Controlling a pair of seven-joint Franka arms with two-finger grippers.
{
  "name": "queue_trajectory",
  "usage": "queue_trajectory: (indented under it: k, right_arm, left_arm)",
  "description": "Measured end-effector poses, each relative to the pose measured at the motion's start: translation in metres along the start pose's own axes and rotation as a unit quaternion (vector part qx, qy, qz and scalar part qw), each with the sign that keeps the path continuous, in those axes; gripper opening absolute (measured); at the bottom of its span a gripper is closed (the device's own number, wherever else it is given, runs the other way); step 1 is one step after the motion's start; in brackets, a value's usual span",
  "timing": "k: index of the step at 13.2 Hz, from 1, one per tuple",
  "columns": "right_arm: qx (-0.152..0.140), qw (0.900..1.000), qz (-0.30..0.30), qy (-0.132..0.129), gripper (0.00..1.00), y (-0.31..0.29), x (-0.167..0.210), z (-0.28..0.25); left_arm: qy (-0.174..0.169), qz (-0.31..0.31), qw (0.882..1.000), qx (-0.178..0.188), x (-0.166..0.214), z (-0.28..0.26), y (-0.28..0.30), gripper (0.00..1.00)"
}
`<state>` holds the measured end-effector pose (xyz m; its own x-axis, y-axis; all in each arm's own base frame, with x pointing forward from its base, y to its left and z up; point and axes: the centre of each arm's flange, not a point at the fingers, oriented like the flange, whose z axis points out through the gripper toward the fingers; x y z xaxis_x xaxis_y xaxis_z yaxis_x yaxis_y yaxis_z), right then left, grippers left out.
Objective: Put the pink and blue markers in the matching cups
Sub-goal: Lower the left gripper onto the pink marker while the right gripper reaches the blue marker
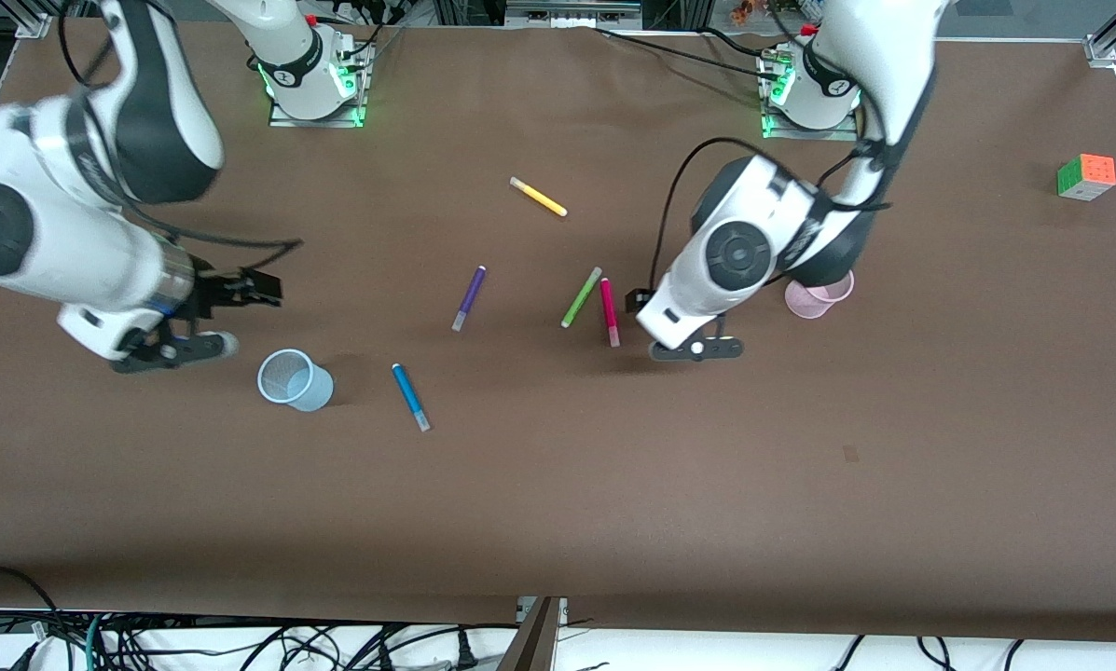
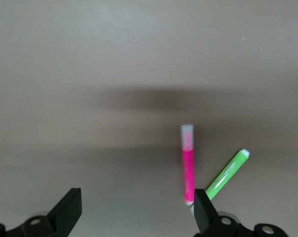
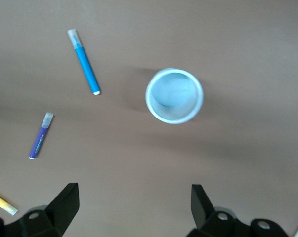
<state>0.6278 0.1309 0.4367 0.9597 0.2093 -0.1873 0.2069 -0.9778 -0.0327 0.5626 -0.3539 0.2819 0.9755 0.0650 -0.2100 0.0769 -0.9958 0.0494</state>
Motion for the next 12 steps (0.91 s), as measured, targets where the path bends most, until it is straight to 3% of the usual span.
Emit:
queue_trajectory:
  k: [4, 7, 12]
  right_arm:
    - [-0.002, 1.0, -0.021, 0.004, 1.0, -0.029, 0.027, 0.047]
    - [-0.001, 0.999, -0.031, 0.017, 1.0, -0.043, 0.05, 0.088]
    - [0.0, 0.997, -0.049, 0.063, 1.0, -0.074, 0.079, 0.143]
  left_arm:
    - [0.015, -0.003, 1.0, -0.013, -0.001, 0.064, 0.03, 1.0]
    - [0.024, -0.005, 1.0, -0.003, -0.003, 0.095, 0.039, 1.0]
    - [0.041, -0.02, 0.999, 0.009, -0.013, 0.122, 0.055, 1.0]
